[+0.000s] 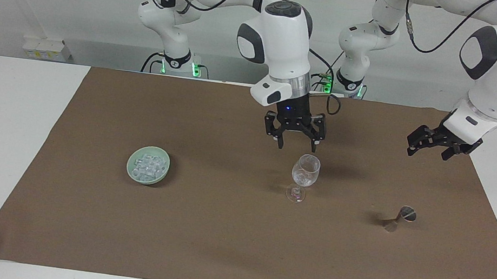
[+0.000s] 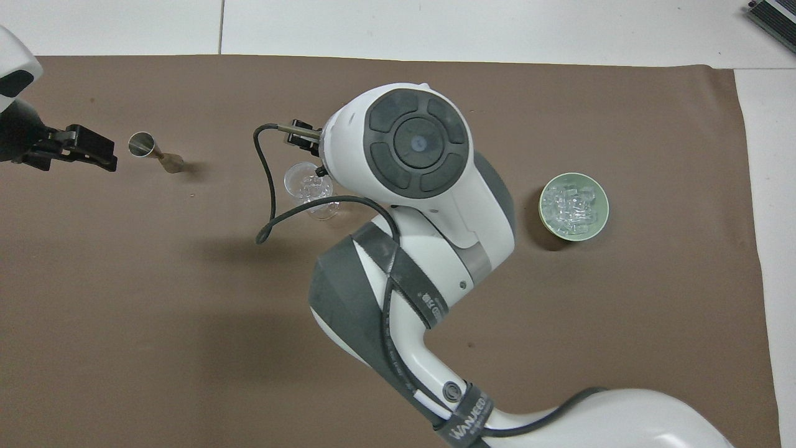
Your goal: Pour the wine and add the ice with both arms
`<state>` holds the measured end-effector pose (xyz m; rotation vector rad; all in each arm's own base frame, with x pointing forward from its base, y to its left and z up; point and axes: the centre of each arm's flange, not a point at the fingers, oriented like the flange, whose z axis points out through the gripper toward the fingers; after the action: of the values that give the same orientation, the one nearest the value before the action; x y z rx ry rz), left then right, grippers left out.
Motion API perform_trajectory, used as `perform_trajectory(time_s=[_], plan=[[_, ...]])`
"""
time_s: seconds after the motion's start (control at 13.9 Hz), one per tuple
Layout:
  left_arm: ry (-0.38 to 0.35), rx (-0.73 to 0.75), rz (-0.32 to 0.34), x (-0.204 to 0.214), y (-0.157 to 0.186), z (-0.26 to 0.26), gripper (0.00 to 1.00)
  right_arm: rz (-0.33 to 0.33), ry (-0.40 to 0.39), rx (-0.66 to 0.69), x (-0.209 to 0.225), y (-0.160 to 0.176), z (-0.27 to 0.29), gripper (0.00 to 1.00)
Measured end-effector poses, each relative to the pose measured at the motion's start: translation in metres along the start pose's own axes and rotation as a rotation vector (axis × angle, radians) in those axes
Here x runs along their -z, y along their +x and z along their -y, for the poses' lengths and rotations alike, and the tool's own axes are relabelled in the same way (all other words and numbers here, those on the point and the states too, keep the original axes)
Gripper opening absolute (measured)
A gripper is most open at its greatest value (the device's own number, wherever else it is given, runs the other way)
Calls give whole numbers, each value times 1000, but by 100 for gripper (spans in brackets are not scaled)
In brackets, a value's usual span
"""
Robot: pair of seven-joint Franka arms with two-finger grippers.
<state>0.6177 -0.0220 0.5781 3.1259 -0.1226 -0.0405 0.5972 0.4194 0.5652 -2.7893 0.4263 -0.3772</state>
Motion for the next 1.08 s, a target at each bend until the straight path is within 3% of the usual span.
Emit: perform_trajectory(time_s=[0.14,0.43,0.79,1.08], plan=[[0,0,-1,0,0,0,100,2,-25,-9,15,1,-12,100],[1,3,-2,1,0,1,100,53,-159,-2,56,8,-56,100],[3,4,-11,6,-2,1,100,83,-284,140,114,41,-180,100],[5,5,-13,6,-2,2,100,158,-360,188,144,63,-267,100]])
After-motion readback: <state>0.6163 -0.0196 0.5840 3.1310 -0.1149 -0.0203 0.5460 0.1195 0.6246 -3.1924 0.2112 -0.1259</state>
